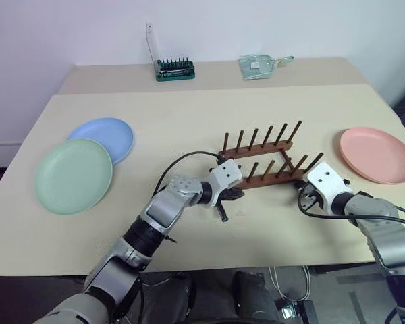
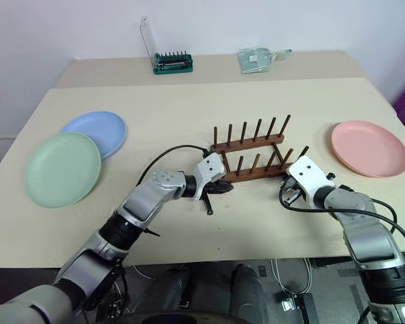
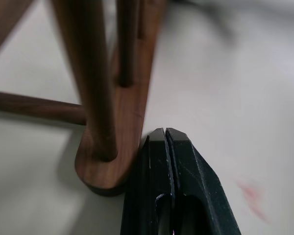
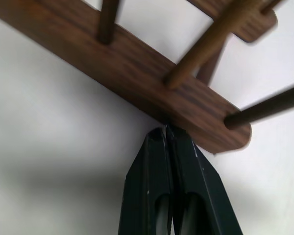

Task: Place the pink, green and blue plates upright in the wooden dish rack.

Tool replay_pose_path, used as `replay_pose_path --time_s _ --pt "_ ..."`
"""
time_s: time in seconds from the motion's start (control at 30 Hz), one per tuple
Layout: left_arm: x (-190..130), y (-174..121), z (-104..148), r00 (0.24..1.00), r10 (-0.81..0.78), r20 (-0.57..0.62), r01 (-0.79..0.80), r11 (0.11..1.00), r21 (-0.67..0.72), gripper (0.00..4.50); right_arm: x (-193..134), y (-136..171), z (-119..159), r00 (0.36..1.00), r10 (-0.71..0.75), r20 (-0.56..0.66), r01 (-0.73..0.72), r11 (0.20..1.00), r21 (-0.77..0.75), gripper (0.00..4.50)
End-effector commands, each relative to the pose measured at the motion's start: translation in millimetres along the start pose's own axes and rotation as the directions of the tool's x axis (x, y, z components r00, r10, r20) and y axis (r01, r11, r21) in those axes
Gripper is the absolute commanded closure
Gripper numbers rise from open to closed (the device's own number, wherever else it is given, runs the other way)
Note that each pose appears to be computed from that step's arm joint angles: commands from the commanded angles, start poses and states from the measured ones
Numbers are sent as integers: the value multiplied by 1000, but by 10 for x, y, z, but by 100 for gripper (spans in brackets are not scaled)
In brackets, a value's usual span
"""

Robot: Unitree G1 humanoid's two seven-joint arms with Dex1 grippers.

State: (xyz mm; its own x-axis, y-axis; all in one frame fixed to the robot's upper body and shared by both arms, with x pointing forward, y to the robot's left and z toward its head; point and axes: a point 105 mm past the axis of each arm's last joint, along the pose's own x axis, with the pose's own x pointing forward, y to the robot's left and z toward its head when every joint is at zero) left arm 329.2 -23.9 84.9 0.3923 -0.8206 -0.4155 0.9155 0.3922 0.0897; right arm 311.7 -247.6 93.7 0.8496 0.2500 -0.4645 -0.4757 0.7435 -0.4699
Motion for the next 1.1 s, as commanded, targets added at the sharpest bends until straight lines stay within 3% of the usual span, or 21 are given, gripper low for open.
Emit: replay_pose_path --time_s 0.03,0.27,0.53,0.63,0.77,0.8,0.93,1.1 --pt "-49 258 -24 992 127 1 -127 992 -11 450 78 -72 30 1000 -30 8 30 999 -22 445" --pt "-25 475 -1 976 218 11 -218 976 -25 450 253 -246 146 997 -71 43 73 996 -44 445" --pt "-42 473 -31 976 217 25 -217 976 4 450 216 -360 199 992 -94 86 96 995 -24 445" --pt "-177 323 142 983 121 138 -127 991 35 450 -87 -525 131 988 -134 75 137 990 -42 364" --pt "-450 154 286 970 3 242 -29 994 106 450 -490 -813 19 964 -267 19 267 955 -131 156" --pt "-507 118 286 969 -24 245 -7 992 123 450 -554 -872 -43 957 -291 -12 284 942 -179 127" --pt "-650 19 322 961 -102 256 68 988 135 450 -637 -1023 -247 941 -328 -85 303 926 -226 127" --pt "-707 -30 416 952 -130 278 86 983 163 450 -460 -1195 -526 915 -361 -179 311 916 -254 127"
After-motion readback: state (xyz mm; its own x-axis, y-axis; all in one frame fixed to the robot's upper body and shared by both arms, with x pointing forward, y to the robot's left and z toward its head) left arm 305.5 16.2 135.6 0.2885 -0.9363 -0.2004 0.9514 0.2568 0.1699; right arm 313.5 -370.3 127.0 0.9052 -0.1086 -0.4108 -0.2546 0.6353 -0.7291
